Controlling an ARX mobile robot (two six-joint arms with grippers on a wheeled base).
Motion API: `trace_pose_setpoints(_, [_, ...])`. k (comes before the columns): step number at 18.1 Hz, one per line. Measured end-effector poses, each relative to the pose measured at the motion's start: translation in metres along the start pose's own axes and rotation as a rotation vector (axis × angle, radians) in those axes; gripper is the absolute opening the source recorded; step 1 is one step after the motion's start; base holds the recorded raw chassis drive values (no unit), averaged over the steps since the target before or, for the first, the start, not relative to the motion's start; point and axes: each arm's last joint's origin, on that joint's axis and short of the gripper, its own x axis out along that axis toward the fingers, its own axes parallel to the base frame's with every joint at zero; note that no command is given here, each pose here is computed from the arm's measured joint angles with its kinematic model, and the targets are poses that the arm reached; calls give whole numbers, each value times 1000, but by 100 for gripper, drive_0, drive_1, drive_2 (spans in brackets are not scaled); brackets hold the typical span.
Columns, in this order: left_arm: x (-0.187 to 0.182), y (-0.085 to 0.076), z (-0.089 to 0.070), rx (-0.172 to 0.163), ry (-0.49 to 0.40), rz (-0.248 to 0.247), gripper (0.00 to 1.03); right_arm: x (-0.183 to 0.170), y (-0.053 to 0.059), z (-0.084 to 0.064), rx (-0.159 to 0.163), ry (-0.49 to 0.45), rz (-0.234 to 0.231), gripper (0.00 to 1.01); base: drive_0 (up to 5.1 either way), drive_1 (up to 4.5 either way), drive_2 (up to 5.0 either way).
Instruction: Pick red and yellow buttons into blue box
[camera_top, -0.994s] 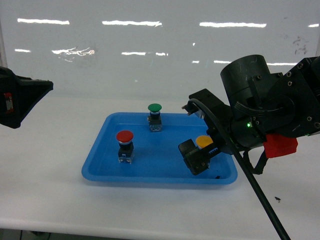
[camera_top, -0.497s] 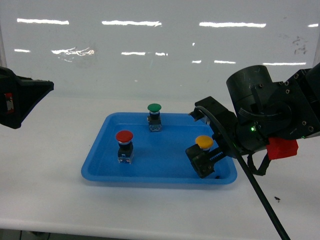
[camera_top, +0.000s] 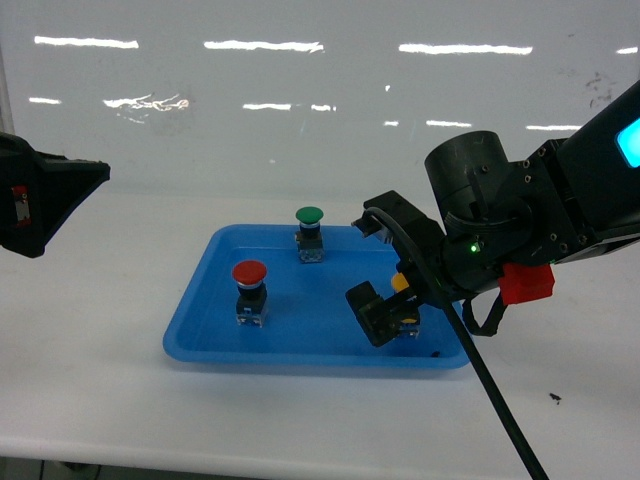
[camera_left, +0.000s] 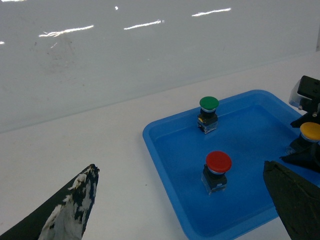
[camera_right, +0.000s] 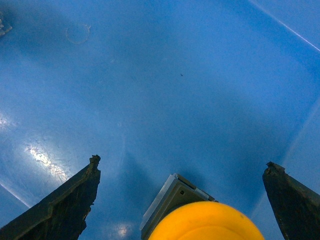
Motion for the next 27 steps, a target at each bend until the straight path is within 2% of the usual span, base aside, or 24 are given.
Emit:
trace_pose_setpoints(9, [0,0,0,0,0,0,98,9,0,-3,-15,24,17,97,0,0,0])
trace_pose_setpoints(14, [0,0,0,0,0,0,98,9,0,-3,-20,22,17,65,0,0,0])
trace_pose_setpoints(15, [0,0,0,0,0,0,98,9,0,-3,-20,22,17,54,0,0,0])
trace_pose_setpoints(16, [0,0,0,0,0,0,98,9,0,-3,-20,22,17,49,0,0,0])
trace_pose_setpoints(17, [0,0,0,0,0,0,98,9,0,-3,-20,21,16,36,0,0,0])
trace_pose_setpoints(18, [0,0,0,0,0,0,98,9,0,-2,-21,20,16,30,0,0,0])
trace_pose_setpoints(27, [0,0,0,0,0,0,98,9,-1,-2,-21,16,15,30,0,0,0])
